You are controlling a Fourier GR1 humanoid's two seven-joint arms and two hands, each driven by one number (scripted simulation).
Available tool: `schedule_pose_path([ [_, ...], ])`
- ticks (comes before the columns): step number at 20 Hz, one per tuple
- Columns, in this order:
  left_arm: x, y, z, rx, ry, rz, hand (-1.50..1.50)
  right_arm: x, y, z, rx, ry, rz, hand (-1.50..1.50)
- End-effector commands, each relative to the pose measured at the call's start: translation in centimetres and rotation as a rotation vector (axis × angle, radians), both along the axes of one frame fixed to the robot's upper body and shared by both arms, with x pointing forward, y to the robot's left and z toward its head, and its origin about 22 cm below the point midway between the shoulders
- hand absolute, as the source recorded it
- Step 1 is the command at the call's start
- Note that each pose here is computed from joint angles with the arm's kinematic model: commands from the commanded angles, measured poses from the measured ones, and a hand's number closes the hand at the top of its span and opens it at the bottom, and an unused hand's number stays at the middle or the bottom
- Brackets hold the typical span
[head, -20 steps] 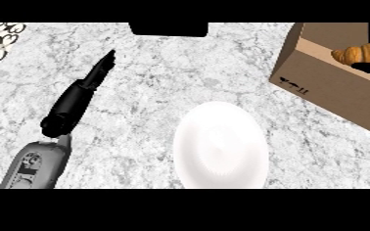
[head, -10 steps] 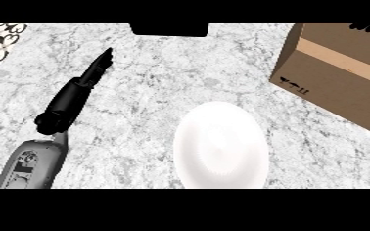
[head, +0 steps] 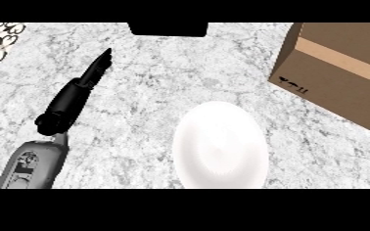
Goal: Pick the croissant from the plate and place it in the cardboard box
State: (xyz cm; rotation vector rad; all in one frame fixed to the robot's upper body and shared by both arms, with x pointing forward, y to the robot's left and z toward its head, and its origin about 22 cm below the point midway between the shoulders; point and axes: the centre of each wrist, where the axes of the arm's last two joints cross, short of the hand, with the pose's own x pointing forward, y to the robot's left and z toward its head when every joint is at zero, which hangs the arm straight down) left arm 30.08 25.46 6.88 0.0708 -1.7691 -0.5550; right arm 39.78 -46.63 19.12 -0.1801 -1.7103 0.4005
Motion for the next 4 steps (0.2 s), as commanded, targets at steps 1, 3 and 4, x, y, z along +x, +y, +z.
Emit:
schedule_pose_path([
  [1,-0.4,-0.2,-1.3,-0.003,-0.003,-0.028,0.00,-1.2,-2.0,0.9,0.202,0.010,-0.086,-1.50],
  [3,-0.3,-0.1,-0.2,-0.006,-0.009,-0.026,0.00,-2.1,-3.0,0.1,0.229,-0.005,-0.136,-1.50],
  [4,0.1,-0.2,0.9,-0.001,-0.011,-0.022,0.00,-2.7,-3.5,-0.9,0.223,-0.026,-0.161,-1.50],
])
